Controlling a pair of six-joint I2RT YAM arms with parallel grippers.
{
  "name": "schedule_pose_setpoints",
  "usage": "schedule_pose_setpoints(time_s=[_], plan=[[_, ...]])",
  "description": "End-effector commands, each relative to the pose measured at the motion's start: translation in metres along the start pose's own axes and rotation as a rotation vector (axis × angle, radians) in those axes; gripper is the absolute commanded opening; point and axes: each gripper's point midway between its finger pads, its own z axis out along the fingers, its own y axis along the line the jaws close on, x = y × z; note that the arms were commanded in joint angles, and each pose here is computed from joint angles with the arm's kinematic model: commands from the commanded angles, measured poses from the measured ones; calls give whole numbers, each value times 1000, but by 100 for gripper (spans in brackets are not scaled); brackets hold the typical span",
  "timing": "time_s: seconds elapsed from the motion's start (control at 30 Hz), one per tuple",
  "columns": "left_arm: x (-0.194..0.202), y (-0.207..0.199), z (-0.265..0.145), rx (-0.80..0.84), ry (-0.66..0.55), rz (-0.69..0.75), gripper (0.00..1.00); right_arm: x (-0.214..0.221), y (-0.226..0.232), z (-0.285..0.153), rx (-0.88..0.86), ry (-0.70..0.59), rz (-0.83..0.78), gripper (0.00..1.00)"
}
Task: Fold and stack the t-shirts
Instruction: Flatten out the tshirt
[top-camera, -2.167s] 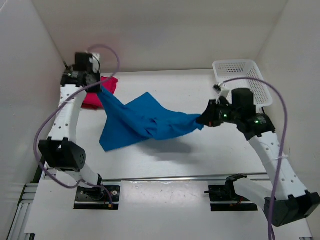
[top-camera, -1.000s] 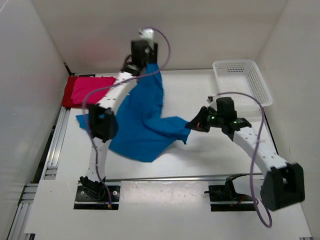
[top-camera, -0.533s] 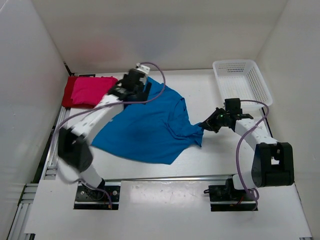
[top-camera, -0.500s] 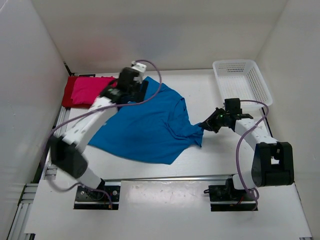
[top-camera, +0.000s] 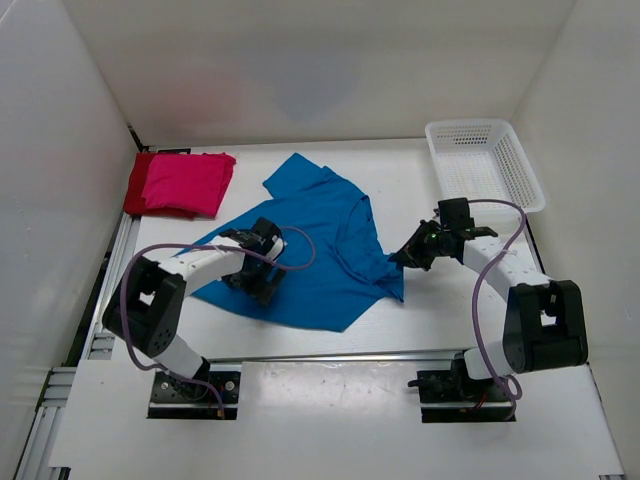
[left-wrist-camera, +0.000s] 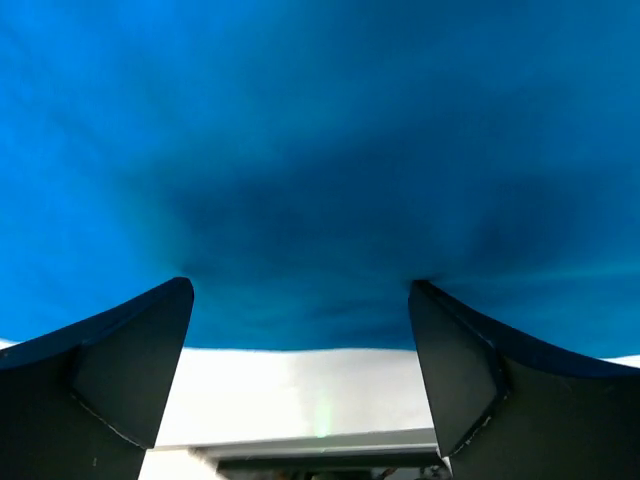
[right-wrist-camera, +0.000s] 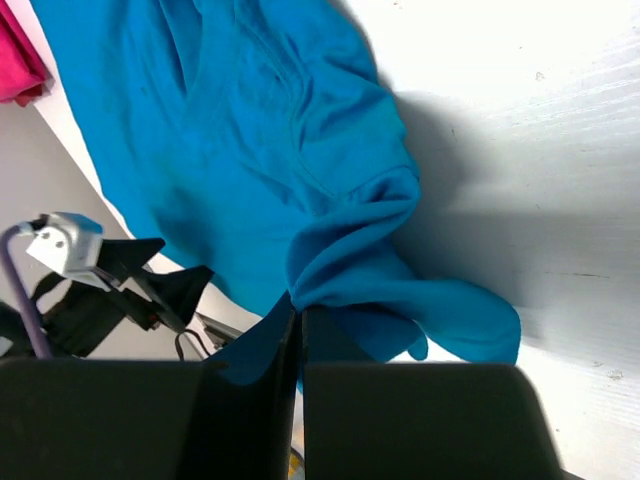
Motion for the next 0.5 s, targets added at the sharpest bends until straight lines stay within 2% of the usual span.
schedule_pose_setpoints(time_s=[0.0,0.13,0.17,0.2,0.4,0.47], plan=[[-21,-20,-3,105,-78,-2,100,1,0,-5,5,-16,-33,1],[-12,-26,15,119,-4,6,48,4,-6,-5,19,-19,-29,1],[-12,-28,15,131,-4,6,24,4,-4,-7,13,-24,-33,1],[-12,-25,16,130,-3,-3,10,4,-5,-7,13,-24,-42,1],[-42,5,-34,71,-152,-70,10,7,-2,-19,-2,-39,-126,1],[-55,24,-77,72,-207,-121,10,11,13,-30,-66,-41,-194,1]])
